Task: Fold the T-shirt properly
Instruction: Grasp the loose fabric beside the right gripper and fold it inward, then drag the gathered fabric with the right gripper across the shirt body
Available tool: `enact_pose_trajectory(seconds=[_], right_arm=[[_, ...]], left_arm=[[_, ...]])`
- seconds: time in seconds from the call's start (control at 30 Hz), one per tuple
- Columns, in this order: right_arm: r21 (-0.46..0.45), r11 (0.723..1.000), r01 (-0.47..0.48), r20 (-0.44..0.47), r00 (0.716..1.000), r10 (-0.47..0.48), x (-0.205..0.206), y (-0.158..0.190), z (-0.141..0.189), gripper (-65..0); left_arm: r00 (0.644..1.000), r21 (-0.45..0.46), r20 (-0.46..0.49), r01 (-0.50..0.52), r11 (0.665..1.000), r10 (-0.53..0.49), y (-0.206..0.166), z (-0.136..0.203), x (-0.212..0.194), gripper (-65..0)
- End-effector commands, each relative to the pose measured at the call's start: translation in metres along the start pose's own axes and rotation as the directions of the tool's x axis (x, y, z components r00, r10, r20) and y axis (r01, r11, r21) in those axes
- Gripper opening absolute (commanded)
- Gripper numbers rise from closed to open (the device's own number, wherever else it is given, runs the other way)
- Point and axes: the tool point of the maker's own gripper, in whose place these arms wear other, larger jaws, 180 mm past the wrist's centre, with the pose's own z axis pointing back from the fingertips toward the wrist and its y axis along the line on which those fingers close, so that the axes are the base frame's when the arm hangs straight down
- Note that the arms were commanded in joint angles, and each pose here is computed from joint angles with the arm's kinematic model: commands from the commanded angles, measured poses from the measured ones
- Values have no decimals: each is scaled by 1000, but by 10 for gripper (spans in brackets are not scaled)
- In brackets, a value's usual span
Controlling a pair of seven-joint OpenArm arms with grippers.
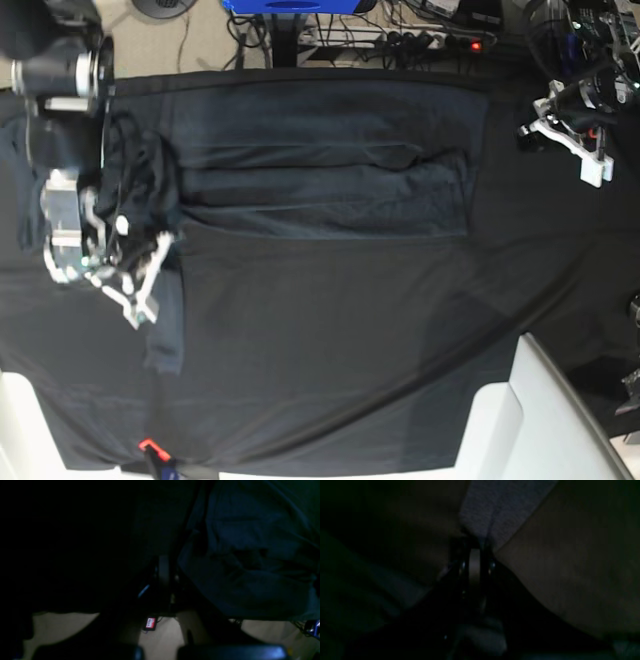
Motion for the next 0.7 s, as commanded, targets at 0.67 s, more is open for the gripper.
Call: enact_pose_trajectory(seconds=[0.67], right_arm=[[133, 866, -481, 189, 870, 454, 5, 195, 71, -650]], left_arm=[[996, 26, 54, 76, 997, -77, 7, 16, 30, -650]])
